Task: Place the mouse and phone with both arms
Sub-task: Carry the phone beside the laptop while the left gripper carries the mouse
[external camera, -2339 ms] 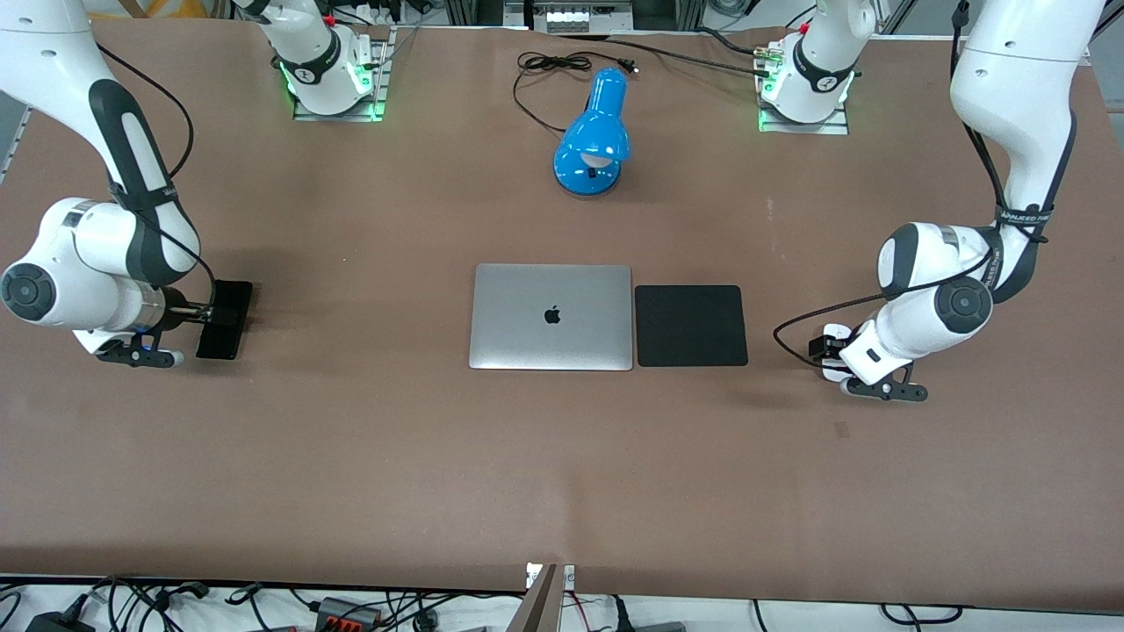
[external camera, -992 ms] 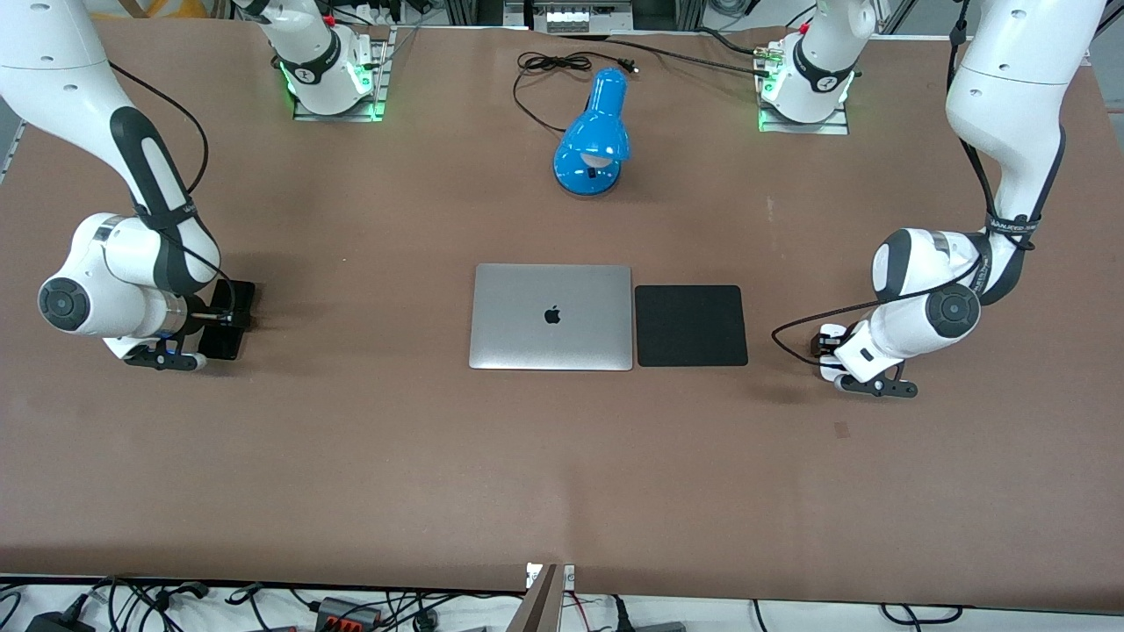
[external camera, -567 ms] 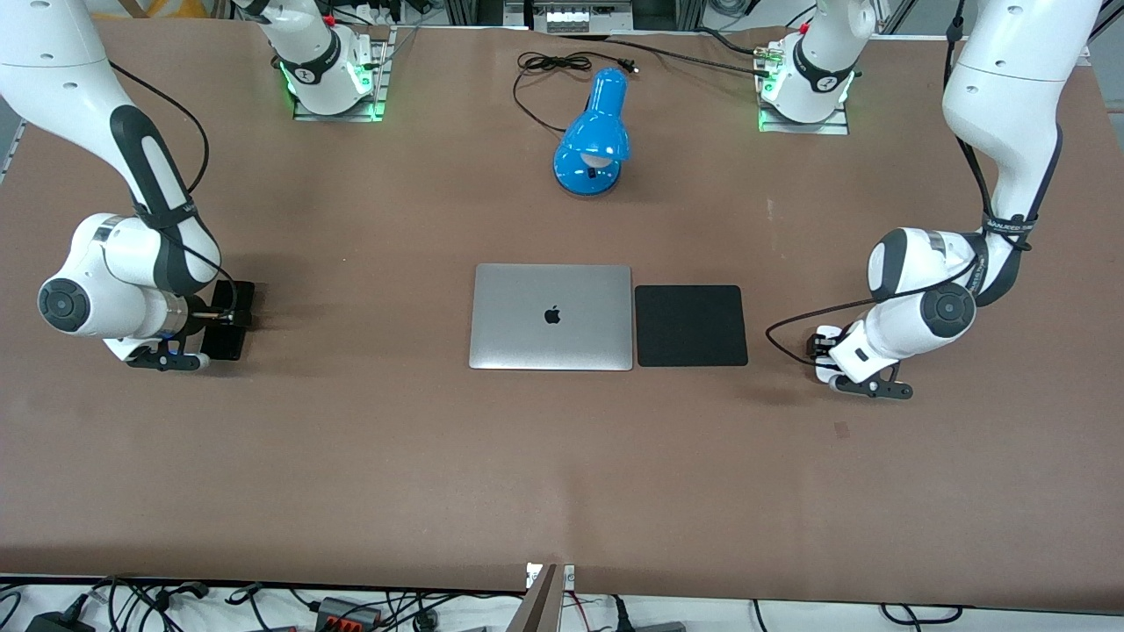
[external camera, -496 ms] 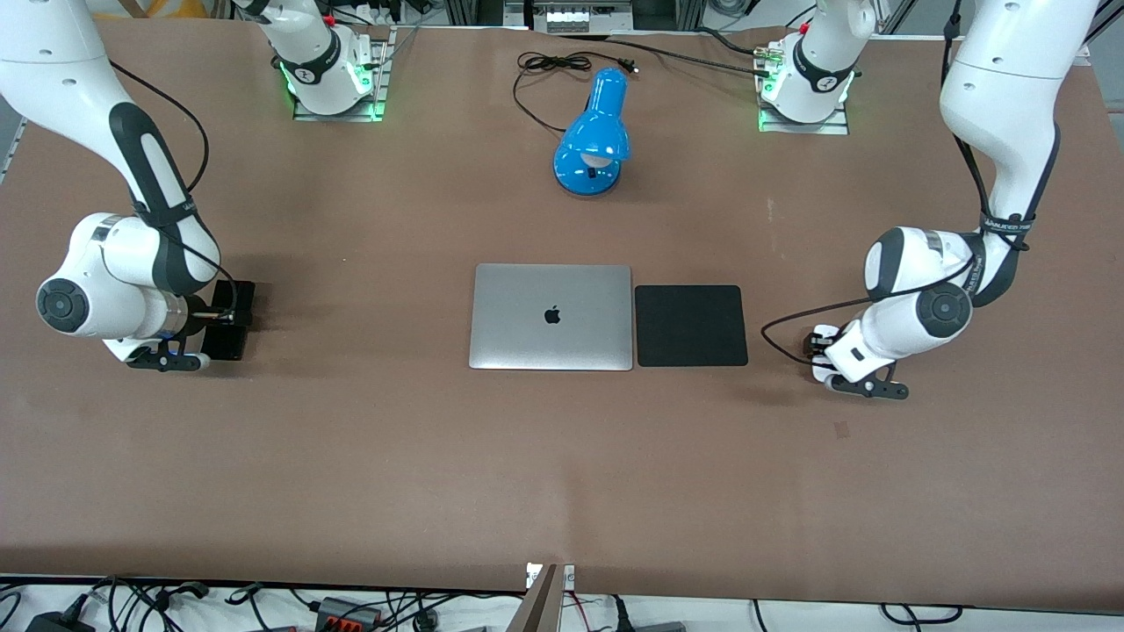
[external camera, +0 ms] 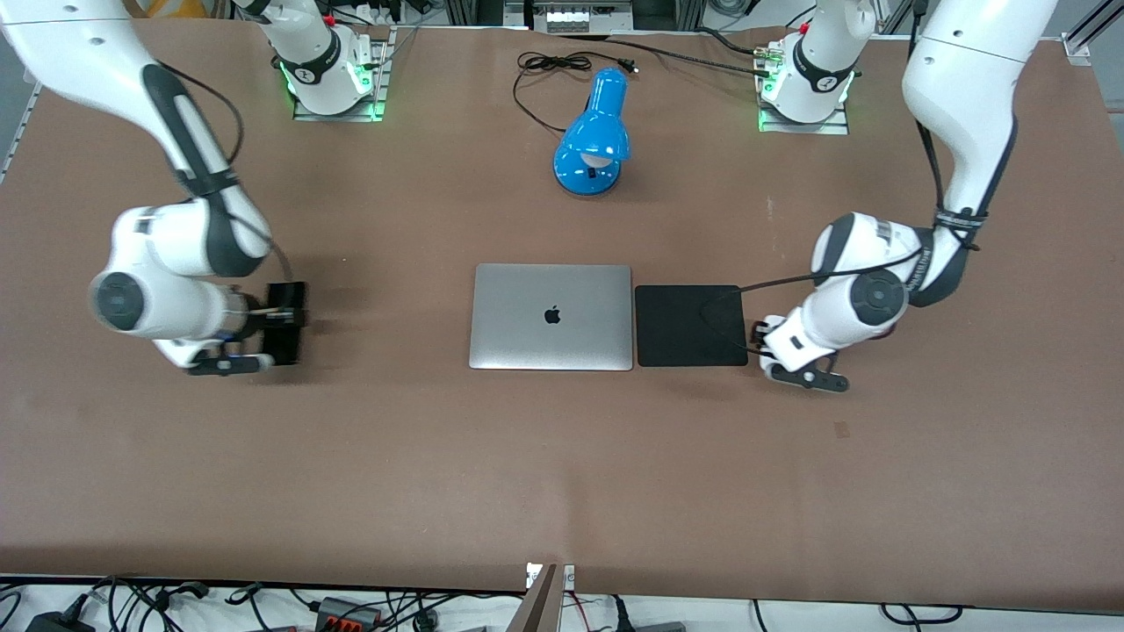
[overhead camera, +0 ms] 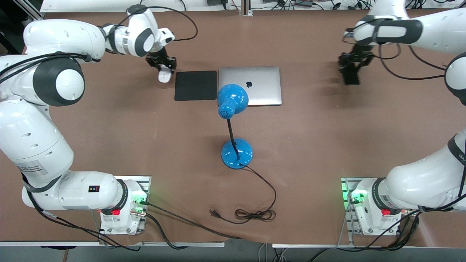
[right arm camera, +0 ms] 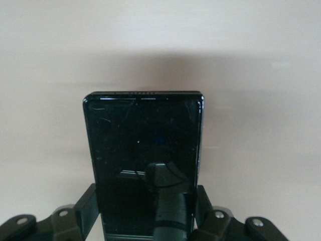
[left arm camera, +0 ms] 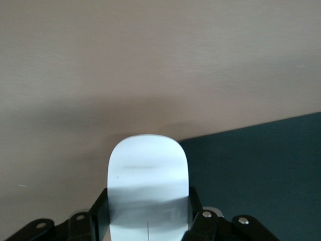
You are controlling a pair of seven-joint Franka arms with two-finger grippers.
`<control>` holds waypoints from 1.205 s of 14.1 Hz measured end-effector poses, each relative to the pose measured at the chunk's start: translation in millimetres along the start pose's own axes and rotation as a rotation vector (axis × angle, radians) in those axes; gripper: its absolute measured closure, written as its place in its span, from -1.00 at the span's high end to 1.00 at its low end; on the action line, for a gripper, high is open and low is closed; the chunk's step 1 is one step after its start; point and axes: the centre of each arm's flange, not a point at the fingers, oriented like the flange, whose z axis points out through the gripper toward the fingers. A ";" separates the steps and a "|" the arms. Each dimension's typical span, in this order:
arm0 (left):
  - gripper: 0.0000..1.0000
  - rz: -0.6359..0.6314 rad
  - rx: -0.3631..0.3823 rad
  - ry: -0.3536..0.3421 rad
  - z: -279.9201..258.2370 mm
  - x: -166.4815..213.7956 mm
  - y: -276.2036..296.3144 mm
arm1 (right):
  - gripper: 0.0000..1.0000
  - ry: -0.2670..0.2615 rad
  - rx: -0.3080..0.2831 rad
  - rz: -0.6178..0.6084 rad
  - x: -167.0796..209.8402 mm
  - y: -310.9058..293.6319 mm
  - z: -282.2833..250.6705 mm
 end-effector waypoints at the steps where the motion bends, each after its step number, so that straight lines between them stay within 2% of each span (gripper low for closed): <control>1: 0.24 0.000 -0.004 0.000 -0.2 -1.5 15.0 | 0.58 0.006 0.003 0.004 -0.6 -28.4 3.5; 5: 0.24 -0.007 -0.002 -0.001 2.8 -9.1 77.2 | 0.58 0.012 -0.014 0.044 -10.8 -114.6 18.8; 9: 0.24 -0.009 -0.005 -0.019 19.0 -9.3 99.4 | 0.58 0.049 0.003 0.070 -12.9 -168.7 47.1; 12: 0.24 -0.022 -0.005 -0.040 33.0 -11.8 107.0 | 0.58 0.048 0.015 0.070 -8.1 -177.3 70.4; 17: 0.24 -0.030 -0.003 -0.050 39.5 -13.8 113.8 | 0.58 0.051 0.015 0.053 -7.1 -187.7 71.5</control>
